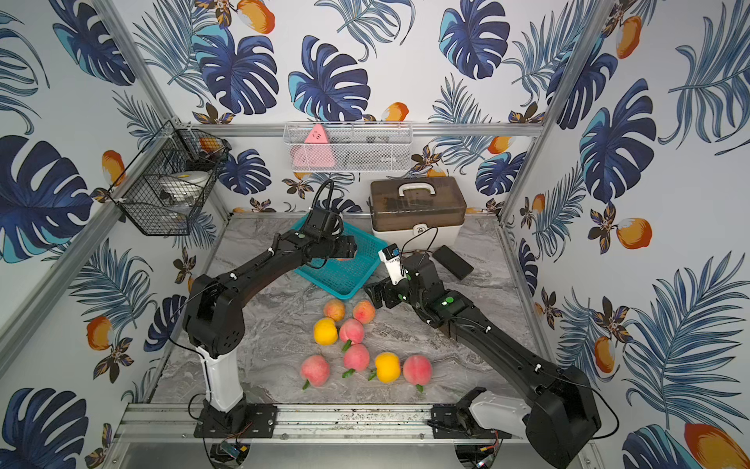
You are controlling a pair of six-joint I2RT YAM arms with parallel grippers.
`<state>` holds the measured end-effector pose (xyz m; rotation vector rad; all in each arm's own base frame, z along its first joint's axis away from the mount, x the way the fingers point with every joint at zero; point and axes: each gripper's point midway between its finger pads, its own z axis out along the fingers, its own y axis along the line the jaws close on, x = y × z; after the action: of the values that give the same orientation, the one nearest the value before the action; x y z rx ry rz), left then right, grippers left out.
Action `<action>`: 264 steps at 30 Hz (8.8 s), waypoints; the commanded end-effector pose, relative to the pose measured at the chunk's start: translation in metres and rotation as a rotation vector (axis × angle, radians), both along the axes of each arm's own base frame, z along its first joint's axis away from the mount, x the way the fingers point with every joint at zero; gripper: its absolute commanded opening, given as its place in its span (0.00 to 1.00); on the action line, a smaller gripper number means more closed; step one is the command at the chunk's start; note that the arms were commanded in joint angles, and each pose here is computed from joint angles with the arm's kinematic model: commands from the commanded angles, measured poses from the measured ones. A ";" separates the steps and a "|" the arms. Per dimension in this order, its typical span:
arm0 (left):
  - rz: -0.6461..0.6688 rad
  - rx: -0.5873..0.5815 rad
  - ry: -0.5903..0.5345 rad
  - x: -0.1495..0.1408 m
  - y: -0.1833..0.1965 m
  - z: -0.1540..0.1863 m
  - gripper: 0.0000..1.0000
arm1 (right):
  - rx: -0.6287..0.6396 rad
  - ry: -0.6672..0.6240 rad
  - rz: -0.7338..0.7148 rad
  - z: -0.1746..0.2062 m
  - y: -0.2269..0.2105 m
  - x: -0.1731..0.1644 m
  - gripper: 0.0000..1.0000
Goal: Put the peaches into the basket
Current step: Place the peach in the basket, then pick up the peach from the center of the board.
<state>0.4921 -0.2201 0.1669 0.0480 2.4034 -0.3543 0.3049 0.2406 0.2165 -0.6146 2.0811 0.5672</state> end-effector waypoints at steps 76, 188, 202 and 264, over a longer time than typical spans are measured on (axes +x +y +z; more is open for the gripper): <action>0.056 0.464 -0.173 0.097 0.043 -0.093 0.72 | 0.032 0.133 0.096 -0.042 0.025 0.009 1.00; -0.216 0.220 0.518 -0.341 0.021 -0.041 0.99 | 0.035 0.257 0.470 -0.050 0.035 -0.210 1.00; -0.180 0.341 0.559 -0.356 0.041 -0.070 0.99 | 0.071 0.294 0.578 -0.053 0.040 -0.230 1.00; -0.190 0.221 0.525 -0.352 0.021 -0.093 0.86 | 0.061 0.258 0.443 -0.048 0.030 -0.211 1.00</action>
<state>0.1380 -0.2008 0.0673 0.3423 2.9741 -0.2094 0.0887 0.2736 0.1665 -1.0382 2.1580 1.0443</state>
